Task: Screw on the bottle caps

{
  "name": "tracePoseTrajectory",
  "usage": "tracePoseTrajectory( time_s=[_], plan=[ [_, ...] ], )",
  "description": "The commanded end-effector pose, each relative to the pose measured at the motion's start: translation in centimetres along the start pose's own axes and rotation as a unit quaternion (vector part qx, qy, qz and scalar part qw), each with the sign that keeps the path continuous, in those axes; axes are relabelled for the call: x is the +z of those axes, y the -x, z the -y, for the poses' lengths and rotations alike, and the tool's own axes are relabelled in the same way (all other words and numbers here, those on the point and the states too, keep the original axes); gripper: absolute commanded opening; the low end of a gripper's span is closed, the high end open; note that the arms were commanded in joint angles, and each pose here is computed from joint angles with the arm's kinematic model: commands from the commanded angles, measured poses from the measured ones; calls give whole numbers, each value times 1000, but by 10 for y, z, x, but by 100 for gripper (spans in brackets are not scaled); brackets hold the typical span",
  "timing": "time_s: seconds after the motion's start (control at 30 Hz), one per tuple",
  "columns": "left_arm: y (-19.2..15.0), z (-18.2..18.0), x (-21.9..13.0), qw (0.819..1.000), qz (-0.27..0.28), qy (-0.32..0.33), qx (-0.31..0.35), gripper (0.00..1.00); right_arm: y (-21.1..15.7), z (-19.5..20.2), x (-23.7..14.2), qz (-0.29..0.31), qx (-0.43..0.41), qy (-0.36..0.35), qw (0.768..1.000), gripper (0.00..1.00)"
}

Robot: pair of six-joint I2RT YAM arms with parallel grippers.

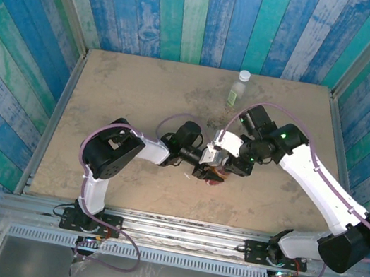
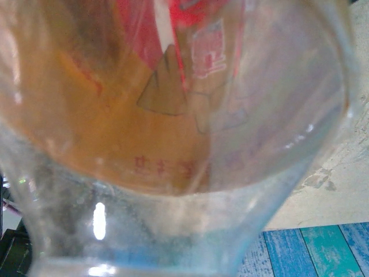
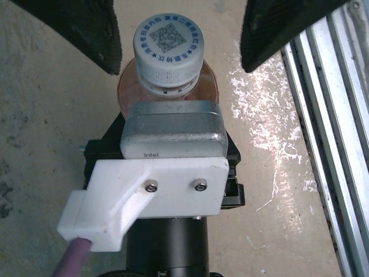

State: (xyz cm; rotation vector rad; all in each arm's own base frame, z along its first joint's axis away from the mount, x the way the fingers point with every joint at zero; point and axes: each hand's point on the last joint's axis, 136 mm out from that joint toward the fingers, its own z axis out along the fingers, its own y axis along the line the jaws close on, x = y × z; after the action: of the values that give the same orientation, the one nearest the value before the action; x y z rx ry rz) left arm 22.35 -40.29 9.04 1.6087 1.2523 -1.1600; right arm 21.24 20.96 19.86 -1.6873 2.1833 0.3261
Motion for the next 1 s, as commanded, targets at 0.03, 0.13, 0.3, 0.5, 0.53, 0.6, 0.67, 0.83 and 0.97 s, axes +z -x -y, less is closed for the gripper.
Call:
tracePoseTrajectory(
  time_s=[0.03,0.13,0.3,0.5,0.53,0.6,0.67,0.83,0.97],
  plan=[
    [-65,15,-2,991,-78,14,-111,59,16,20,-21,35,110,-53,992,66],
    [-60,2,-6,990,-64,60,-111,60,21,41,-32,52,289,-96,951,64],
    [-61,-8,-11,986,-63,105,-110,59,14,29,-35,61,479,-70,873,61],
    [-62,-16,-15,982,-68,138,-113,58,-2,9,-25,42,576,-35,816,52],
    [-64,-16,-16,981,-71,141,-115,58,-4,7,-23,36,579,-33,814,51],
    [-66,-17,-16,980,-74,142,-117,58,-6,4,-19,25,585,-28,810,50],
    [-67,-16,-16,980,-75,142,-116,58,-6,3,-12,13,588,-20,809,49],
    [-70,-15,-16,980,-84,142,-111,58,-2,6,-1,-7,580,-13,814,52],
    [-72,-14,-16,980,-87,141,-107,58,0,13,1,-7,582,-19,813,51]
  ],
)
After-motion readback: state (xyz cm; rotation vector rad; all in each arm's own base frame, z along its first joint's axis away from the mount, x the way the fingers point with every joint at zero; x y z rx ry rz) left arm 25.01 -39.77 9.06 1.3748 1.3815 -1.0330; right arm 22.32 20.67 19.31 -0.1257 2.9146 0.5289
